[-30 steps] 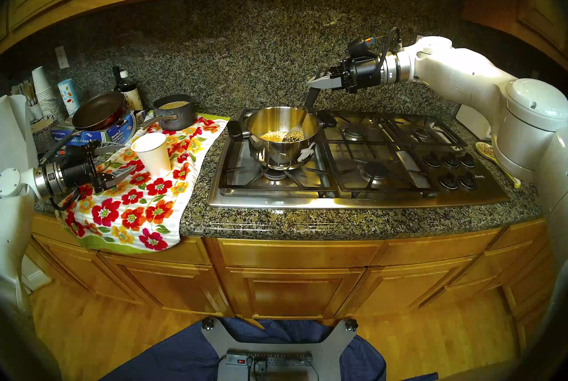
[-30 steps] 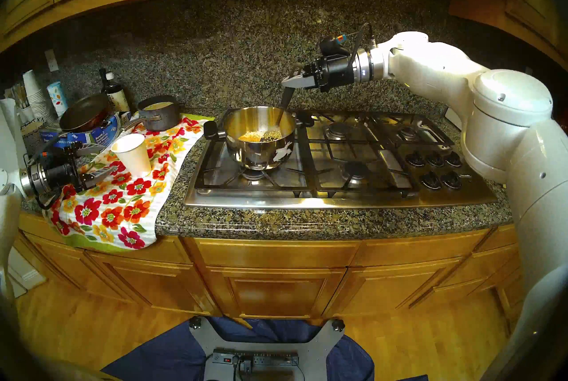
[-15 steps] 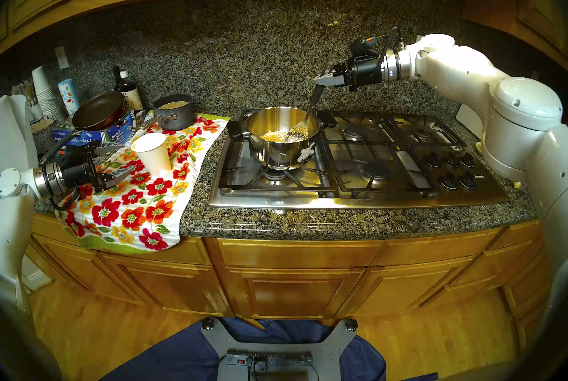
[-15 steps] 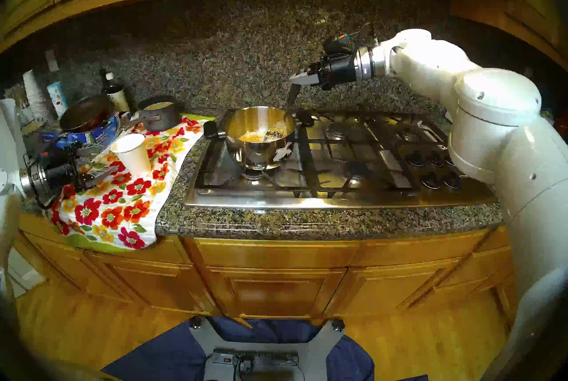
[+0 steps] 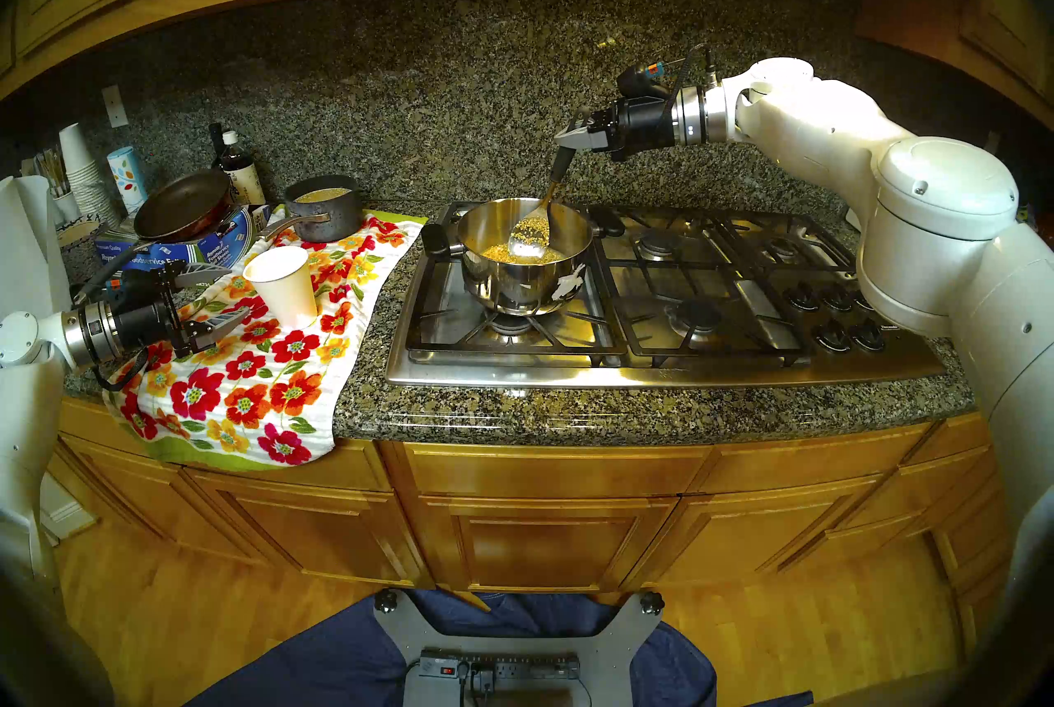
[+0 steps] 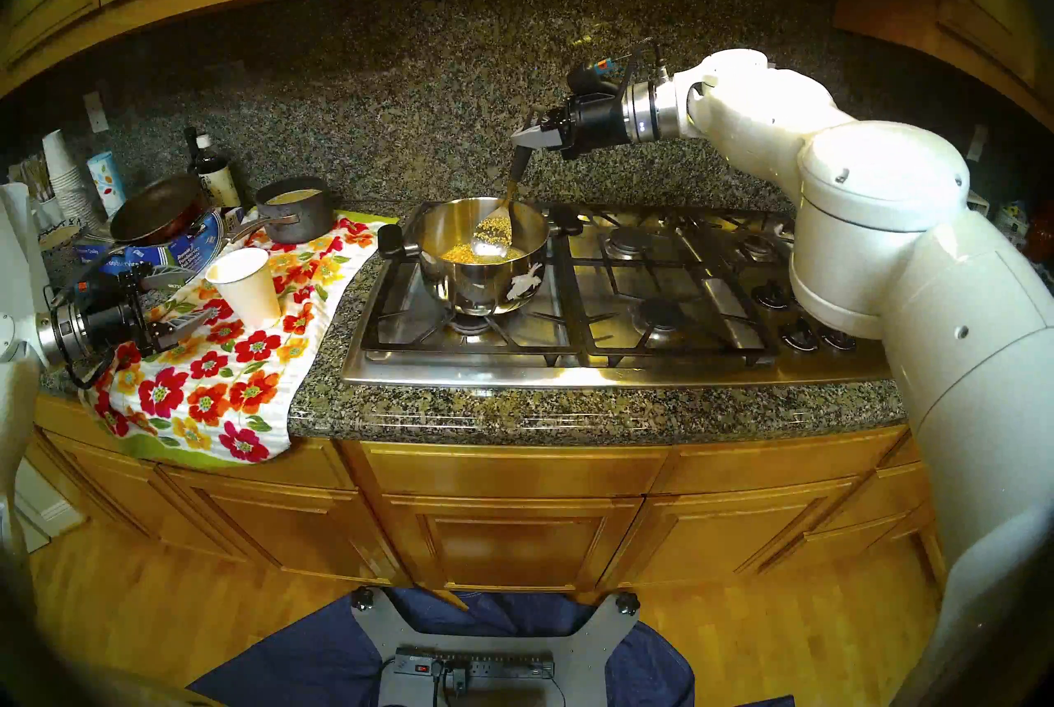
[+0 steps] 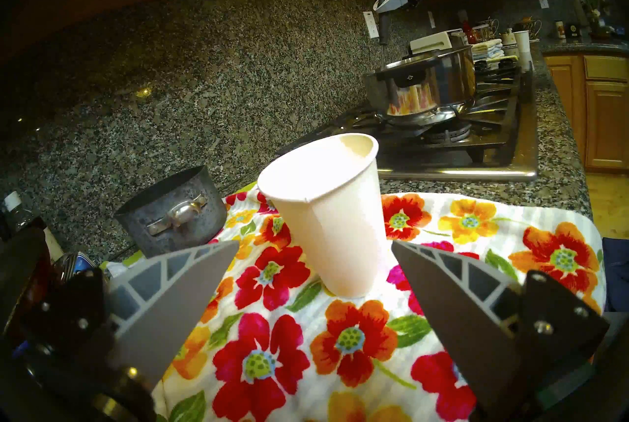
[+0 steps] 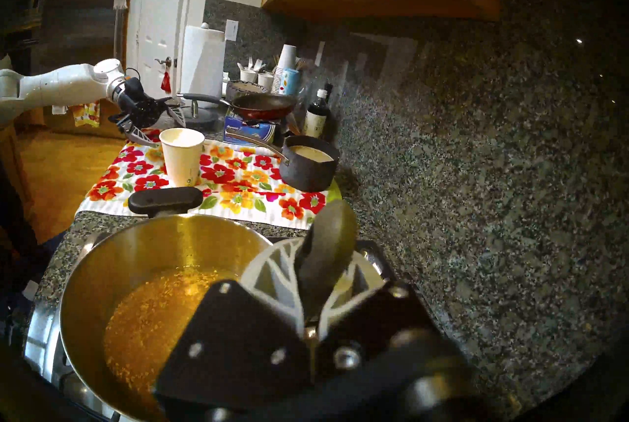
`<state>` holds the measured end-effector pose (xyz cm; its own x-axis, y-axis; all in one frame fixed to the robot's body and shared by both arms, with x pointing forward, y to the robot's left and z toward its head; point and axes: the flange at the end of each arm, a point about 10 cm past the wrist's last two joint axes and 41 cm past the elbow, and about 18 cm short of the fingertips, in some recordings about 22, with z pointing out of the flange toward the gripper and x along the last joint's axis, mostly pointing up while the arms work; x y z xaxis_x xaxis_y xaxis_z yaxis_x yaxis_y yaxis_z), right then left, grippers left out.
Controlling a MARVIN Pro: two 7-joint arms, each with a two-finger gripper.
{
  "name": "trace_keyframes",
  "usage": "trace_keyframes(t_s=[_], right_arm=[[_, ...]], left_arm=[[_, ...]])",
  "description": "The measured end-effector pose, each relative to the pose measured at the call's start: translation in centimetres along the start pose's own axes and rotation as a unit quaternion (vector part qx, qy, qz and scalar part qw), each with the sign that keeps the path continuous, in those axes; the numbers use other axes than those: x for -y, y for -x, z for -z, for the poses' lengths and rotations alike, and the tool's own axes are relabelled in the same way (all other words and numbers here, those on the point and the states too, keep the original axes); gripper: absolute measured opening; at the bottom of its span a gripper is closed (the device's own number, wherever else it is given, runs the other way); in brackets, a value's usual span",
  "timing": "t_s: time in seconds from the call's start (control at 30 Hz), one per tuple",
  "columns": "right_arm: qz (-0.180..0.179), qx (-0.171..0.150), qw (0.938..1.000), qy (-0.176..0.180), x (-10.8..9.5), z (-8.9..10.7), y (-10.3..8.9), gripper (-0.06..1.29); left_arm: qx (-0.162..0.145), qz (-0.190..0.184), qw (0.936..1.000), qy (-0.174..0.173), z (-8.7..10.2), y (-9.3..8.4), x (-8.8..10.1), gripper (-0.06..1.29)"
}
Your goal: Pour oats into pot and stir with a spoon
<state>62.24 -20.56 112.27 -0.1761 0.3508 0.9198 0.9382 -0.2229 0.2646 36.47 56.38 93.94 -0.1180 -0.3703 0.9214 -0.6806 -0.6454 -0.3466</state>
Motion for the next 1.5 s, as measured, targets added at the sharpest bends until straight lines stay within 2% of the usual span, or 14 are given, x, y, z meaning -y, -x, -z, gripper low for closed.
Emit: trace_keyframes(t_s=[0.17,0.3,0.37,0.5,0.67,0.83,1.07,1.27,1.5], right_arm=[[0.001,-0.015,0.9998,-0.016,0.5,-1.7,-0.9,-0.03],[-0.002,-0.027,0.9984,-0.049,1.3,-2.8,-1.5,-0.03],[-0.005,-0.037,0.9960,-0.081,2.0,-3.3,-2.0,-0.03],[-0.009,-0.047,0.9925,-0.112,2.7,-3.7,-2.4,-0.03],[-0.016,-0.050,0.9904,-0.128,3.1,-3.4,-2.4,-0.03],[-0.024,-0.045,0.9909,-0.124,2.9,-1.9,-1.9,-0.03],[-0.036,-0.024,0.9935,-0.105,2.3,1.3,-0.1,-0.03],[-0.039,0.003,0.9959,-0.081,1.8,4.1,1.5,-0.03],[-0.032,0.029,0.9976,-0.053,1.1,5.8,2.7,-0.03]], left_arm=[[0.000,0.000,1.0000,0.000,0.0,0.0,0.0,1.21],[0.000,0.000,1.0000,0.000,0.0,0.0,0.0,1.21],[0.000,0.000,1.0000,0.000,0.0,0.0,0.0,1.21],[0.000,0.000,1.0000,0.000,0.0,0.0,0.0,1.21],[0.000,0.000,1.0000,0.000,0.0,0.0,0.0,1.21],[0.000,0.000,1.0000,0.000,0.0,0.0,0.0,1.21],[0.000,0.000,1.0000,0.000,0.0,0.0,0.0,1.21],[0.000,0.000,1.0000,0.000,0.0,0.0,0.0,1.21],[0.000,0.000,1.0000,0.000,0.0,0.0,0.0,1.21]])
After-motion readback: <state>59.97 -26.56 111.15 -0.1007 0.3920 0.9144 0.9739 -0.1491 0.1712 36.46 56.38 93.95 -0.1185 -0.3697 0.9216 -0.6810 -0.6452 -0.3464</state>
